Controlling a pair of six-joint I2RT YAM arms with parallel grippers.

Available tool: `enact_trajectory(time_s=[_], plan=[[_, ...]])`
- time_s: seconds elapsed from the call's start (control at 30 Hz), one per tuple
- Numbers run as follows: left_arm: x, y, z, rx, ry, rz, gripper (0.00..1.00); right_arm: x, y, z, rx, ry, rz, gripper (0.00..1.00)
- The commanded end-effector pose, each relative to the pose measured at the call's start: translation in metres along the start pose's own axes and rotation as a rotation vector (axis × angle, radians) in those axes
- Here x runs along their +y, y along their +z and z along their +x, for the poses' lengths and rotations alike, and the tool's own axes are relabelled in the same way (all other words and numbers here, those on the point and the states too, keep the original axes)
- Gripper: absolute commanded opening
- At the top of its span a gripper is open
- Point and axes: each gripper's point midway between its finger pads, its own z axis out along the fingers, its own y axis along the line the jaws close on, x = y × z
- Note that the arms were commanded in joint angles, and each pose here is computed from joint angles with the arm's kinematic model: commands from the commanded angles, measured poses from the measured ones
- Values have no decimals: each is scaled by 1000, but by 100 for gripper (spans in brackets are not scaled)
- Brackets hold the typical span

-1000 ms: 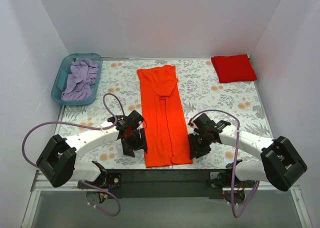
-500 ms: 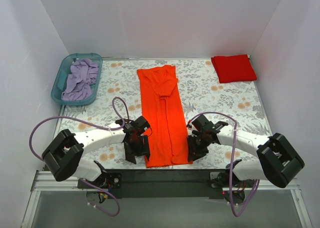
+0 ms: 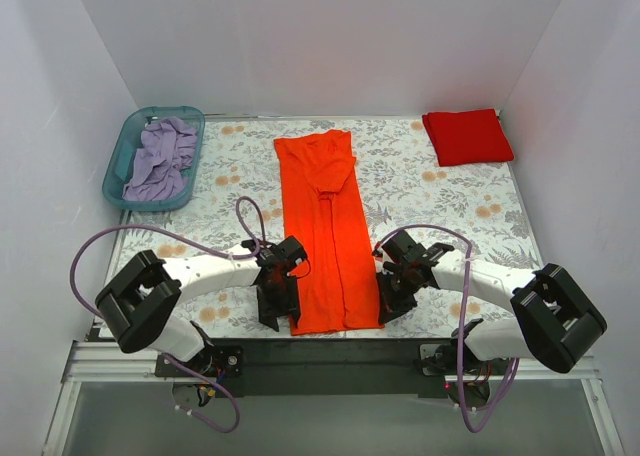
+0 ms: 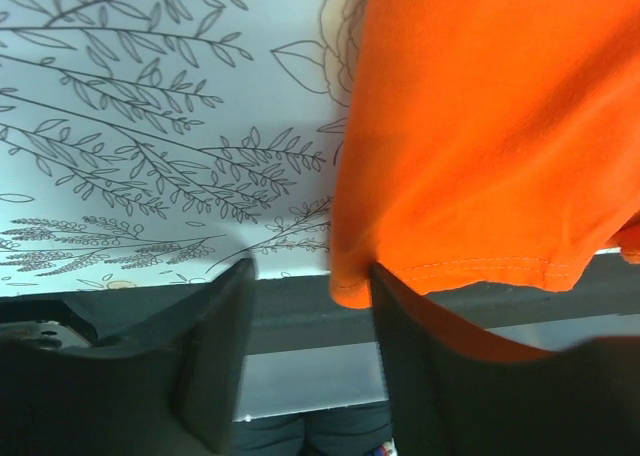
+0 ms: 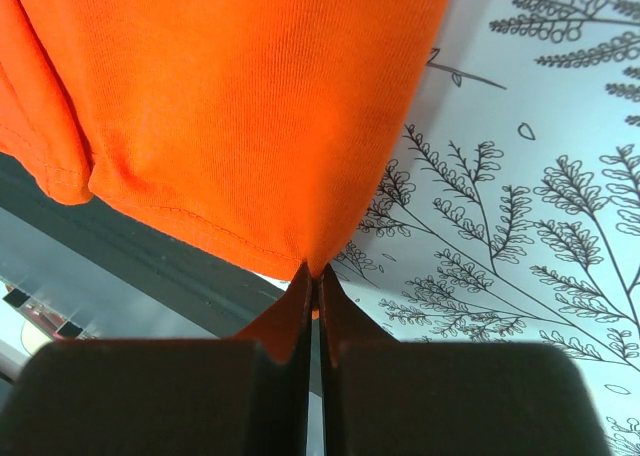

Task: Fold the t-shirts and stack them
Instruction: Fold the tshirt

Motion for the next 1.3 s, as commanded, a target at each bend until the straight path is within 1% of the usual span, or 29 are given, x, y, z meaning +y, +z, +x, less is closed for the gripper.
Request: enact_trajectory(time_s=[0.0,0.1,0.33,0.5,0.67,0.73,0.77,0.87,0.97,1.1,1.2,1.27], plan=[[-15,-6,0,3,7,33,45,-18,6,6,12,-14,82,1],[-18,-3,2,13,20,33,42,-19,7,6,10,-14,83,1],[-30,-3,5,30,37,50,40,-19,8,5,12,-21,88,1],[-22,6,10,64,22,6,30,-19,8,5,9,-27,86,1],[-21,8,12,75,20,-6,24,-19,7,5,6,-24,87,1],[-19,12,13,87,21,-18,12,-18,7,4,6,-31,86,1],[-19,12,13,93,27,-19,0,-17,7,3,7,-32,84,1],[-19,11,15,100,36,-24,0,-12,2,0,0,-49,67,1],[-17,6,25,114,41,-17,0,-3,-5,10,38,-66,43,1],[-7,-6,49,143,59,-26,0,0,-15,34,116,-83,37,1],[-2,-15,62,137,57,-14,0,6,-23,55,170,-88,13,1],[-3,-18,65,127,34,5,0,10,-28,59,166,-100,-2,1]])
